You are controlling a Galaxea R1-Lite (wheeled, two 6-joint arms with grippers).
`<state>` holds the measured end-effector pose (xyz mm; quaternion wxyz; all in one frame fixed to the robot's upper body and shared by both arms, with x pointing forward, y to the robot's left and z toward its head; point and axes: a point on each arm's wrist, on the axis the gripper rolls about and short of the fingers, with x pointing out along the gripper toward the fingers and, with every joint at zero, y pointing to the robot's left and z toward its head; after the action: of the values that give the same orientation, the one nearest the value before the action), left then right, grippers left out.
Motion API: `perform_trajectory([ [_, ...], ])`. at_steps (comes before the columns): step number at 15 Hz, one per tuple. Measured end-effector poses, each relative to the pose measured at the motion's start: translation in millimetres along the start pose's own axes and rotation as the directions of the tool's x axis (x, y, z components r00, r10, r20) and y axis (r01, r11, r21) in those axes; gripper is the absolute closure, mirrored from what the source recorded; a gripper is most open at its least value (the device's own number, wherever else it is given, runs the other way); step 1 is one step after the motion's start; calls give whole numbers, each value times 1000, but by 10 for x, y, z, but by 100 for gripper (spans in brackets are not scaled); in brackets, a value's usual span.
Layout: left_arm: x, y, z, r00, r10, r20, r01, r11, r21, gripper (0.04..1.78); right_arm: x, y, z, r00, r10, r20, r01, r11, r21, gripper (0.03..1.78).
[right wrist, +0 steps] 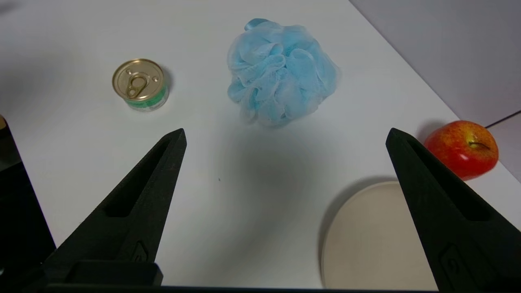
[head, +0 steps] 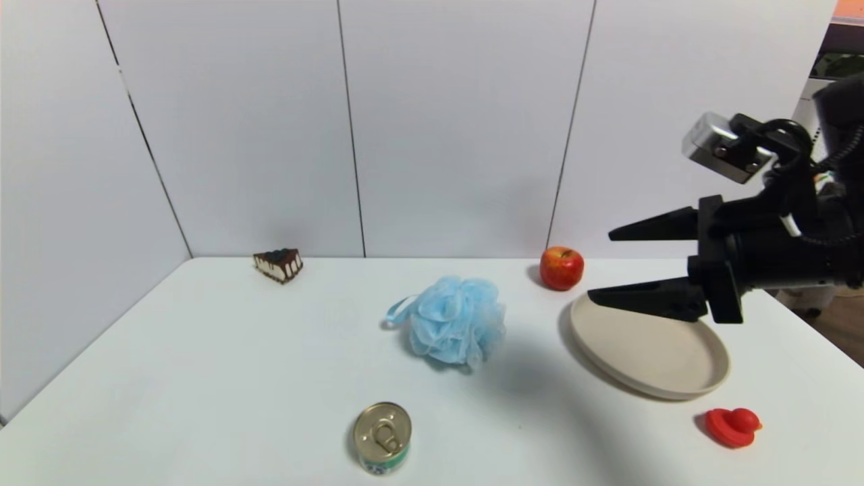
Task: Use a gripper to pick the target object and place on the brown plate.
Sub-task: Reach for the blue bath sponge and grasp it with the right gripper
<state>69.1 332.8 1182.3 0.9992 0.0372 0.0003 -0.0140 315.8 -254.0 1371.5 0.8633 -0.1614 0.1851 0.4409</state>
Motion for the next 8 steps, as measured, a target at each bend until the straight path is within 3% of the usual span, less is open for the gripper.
perform_trajectory([
  [3,0,0,0,1000,0,0,0,1000,0,13,284,-114,181,993,15,-115,-10,999,45,12],
  [6,0,0,0,1000,0,0,0,1000,0,13,595,-39,338,962,-4,-273,54,983,178,12],
  [8,0,0,0,1000,0,0,0,1000,0,13,838,27,476,949,-47,-312,132,957,258,12],
])
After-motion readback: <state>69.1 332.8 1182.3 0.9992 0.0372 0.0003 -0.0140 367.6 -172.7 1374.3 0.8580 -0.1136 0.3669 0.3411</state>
